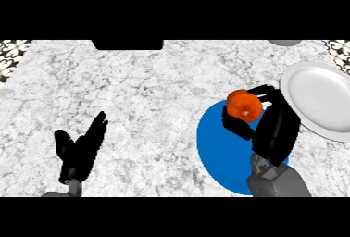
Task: Pick the squash from the plate and place it in the plate
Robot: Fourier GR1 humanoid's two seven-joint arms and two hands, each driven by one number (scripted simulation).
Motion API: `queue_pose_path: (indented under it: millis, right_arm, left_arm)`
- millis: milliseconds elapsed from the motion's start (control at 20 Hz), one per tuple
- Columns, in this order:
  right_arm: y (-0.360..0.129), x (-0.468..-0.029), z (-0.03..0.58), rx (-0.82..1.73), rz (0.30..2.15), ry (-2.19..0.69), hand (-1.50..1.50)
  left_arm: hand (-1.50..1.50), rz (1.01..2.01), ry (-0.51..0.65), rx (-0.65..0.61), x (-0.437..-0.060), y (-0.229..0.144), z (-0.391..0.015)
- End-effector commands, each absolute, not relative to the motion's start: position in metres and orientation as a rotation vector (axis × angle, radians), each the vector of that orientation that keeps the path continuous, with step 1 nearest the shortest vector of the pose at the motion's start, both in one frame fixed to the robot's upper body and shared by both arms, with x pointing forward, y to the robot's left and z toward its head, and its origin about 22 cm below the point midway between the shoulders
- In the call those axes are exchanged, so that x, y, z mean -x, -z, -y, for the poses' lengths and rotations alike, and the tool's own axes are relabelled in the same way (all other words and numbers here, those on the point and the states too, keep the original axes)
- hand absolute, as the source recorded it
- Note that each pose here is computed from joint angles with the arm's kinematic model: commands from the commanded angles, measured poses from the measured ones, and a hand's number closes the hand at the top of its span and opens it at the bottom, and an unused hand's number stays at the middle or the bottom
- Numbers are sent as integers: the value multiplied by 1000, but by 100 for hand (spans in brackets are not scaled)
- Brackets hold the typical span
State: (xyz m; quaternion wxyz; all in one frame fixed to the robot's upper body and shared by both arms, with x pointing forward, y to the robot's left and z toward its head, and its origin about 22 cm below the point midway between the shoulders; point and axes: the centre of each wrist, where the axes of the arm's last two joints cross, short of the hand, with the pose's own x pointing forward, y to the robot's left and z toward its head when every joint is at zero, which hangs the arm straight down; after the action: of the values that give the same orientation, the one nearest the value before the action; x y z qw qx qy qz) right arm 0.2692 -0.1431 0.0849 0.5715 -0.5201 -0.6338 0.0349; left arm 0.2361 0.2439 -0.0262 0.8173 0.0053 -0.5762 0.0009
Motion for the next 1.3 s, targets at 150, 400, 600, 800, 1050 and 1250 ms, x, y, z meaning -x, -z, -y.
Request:
queue_pose_path:
  millis: [150, 400, 600, 800, 1050, 1250]
  right_arm:
    - [-75, -283, 231, 1304, 1497, 125, 150]
    - [-77, -301, 293, 1432, 1473, 202, 150]
    - [-50, -315, 337, 1472, 1447, 229, 150]
    - [-56, -339, 370, 1467, 1461, 240, 150]
    - [-57, -334, 428, 1453, 1459, 250, 150]
    - [-47, -324, 464, 1383, 1236, 247, 150]
  left_arm:
    - [0, 1195, 9, 0, -234, 32, -213]
    - [0, 1189, 6, -11, -234, 37, -237]
    - [0, 1195, 15, 1, -228, 37, -242]
    - [0, 1206, 0, 0, -232, 40, -229]
    - [0, 1197, 12, 30, -229, 23, -223]
    - [0, 1204, 38, 2, -238, 26, -232]
